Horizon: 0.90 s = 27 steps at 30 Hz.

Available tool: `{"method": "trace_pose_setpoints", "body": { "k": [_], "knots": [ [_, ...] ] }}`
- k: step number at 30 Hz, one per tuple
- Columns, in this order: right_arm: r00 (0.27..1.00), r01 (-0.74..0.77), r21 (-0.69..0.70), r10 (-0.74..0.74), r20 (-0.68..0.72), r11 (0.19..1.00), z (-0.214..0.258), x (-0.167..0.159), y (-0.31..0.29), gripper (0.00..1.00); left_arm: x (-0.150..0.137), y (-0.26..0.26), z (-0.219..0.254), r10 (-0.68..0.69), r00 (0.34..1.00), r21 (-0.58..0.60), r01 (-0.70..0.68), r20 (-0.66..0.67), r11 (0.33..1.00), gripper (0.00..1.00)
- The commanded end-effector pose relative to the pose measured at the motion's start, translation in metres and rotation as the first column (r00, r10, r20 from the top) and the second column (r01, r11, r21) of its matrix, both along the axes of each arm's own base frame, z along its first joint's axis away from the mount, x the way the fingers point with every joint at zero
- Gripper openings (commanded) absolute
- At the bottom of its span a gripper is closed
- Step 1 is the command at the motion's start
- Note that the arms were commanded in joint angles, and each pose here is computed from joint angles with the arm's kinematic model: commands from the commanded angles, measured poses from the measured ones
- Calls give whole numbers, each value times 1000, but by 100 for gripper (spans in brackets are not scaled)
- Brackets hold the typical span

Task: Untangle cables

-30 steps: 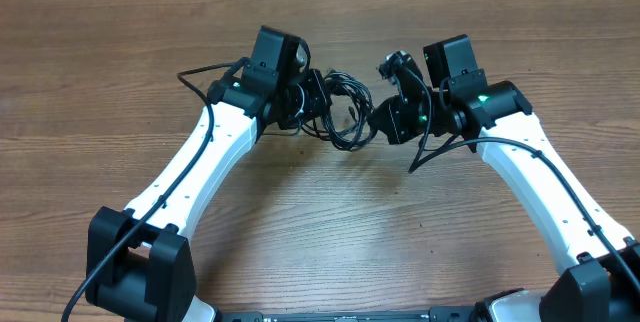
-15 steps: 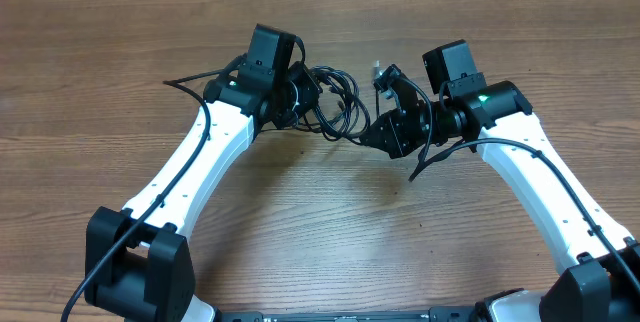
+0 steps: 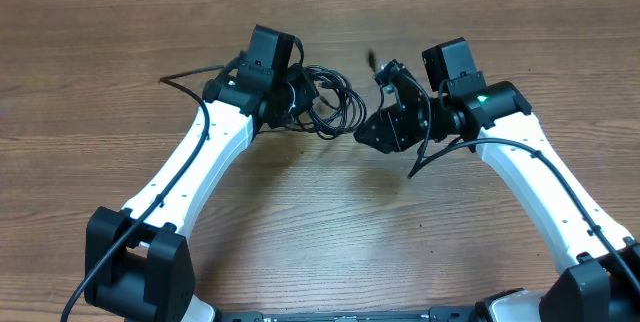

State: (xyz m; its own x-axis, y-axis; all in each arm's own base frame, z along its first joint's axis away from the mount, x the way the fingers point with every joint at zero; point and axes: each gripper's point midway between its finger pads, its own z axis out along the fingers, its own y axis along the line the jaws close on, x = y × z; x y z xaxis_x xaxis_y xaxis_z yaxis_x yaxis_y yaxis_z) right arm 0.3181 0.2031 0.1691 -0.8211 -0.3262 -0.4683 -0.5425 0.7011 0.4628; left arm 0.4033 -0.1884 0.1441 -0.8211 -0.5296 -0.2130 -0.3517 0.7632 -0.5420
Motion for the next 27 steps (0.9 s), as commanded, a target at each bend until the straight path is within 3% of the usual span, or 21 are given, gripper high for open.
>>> {"method": "trace_pose_setpoints", "body": {
  "k": [1, 4, 8, 13, 20, 27],
  "knots": [
    [994, 110, -115, -106, 33, 987, -11, 16, -18, 69, 0, 4, 0, -167, 984, 105, 160, 58, 982, 4],
    [991, 122, -121, -115, 63, 985, -10, 22, -20, 77, 0, 4, 0, -221, 973, 138, 209, 73, 968, 4],
    [988, 125, -104, -115, 100, 987, -5, 30, -17, 80, -1, 3, 0, -229, 971, 137, 217, 74, 966, 4],
    [983, 126, -85, -113, 143, 988, 0, 39, -14, 84, -4, -20, 10, -343, 931, 63, 337, 128, 939, 4],
    [983, 129, -78, -116, 145, 989, 1, 39, -13, 84, -8, -47, 30, -412, 889, -72, 433, 200, 898, 4],
    [983, 128, -78, -116, 145, 989, 1, 40, -13, 79, -11, -52, 32, -427, 880, -99, 453, 207, 886, 4]
  ]
}}
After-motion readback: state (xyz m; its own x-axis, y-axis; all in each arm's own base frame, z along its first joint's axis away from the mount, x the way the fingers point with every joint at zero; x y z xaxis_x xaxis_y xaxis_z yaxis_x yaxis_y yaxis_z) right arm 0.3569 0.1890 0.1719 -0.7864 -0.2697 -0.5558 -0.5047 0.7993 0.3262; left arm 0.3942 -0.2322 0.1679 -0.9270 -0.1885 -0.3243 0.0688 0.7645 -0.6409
